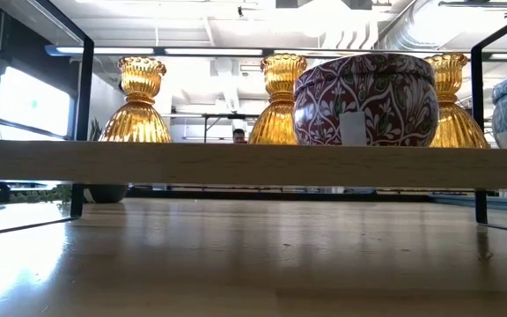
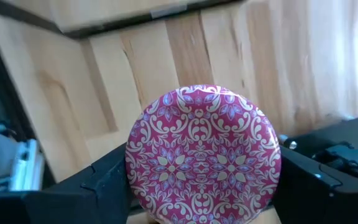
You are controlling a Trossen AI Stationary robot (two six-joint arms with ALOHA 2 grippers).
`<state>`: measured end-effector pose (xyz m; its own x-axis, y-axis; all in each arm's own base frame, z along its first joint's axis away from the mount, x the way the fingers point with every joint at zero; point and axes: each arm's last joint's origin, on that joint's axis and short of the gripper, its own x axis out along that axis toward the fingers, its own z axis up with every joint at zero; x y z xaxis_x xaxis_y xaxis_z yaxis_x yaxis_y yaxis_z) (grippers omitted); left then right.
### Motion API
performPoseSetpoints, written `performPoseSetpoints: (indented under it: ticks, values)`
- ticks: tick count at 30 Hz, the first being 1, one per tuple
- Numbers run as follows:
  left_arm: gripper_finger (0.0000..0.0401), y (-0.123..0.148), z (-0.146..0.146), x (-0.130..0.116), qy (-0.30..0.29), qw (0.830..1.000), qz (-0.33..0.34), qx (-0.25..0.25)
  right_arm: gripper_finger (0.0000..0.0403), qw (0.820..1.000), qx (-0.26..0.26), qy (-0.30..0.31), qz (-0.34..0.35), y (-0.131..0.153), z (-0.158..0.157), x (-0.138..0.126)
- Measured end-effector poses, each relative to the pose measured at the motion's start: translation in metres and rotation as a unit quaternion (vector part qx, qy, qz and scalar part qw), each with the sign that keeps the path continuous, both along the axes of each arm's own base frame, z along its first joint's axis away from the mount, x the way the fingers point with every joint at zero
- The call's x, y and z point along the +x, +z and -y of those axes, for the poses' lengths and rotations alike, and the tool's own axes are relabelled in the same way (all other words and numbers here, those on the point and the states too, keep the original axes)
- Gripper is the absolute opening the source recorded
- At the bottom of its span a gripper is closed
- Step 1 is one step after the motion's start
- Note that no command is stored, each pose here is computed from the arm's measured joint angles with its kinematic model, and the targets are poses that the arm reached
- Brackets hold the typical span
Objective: Pick & Place candle stick holders
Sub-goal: Put the pink patterned scented candle on the shelf
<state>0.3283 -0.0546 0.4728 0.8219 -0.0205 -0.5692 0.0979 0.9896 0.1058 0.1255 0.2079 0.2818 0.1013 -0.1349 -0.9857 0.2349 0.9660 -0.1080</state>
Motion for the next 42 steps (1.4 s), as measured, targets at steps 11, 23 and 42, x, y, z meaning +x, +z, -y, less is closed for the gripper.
performPoseSetpoints:
  ticks: [11, 23, 42]
  values:
    - [0.0337, -0.064, 0.075, 0.05, 0.102, 0.957, -0.036, 0.268, 0.0287, 0.994, 0.01, 0.032, 0.108, 0.048, -0.006, 0.002]
    - [0.0337, -0.115, 0.158, 0.1, 0.178, 0.859, 0.032, 0.479, 0.0287, 0.979, 0.035, 0.077, 0.185, 0.086, -0.007, 0.009]
    - [0.0337, -0.104, 0.181, 0.116, -0.048, 0.848, 0.144, 0.508, 0.0287, 0.934, 0.092, 0.199, 0.281, 0.116, -0.002, 0.059]
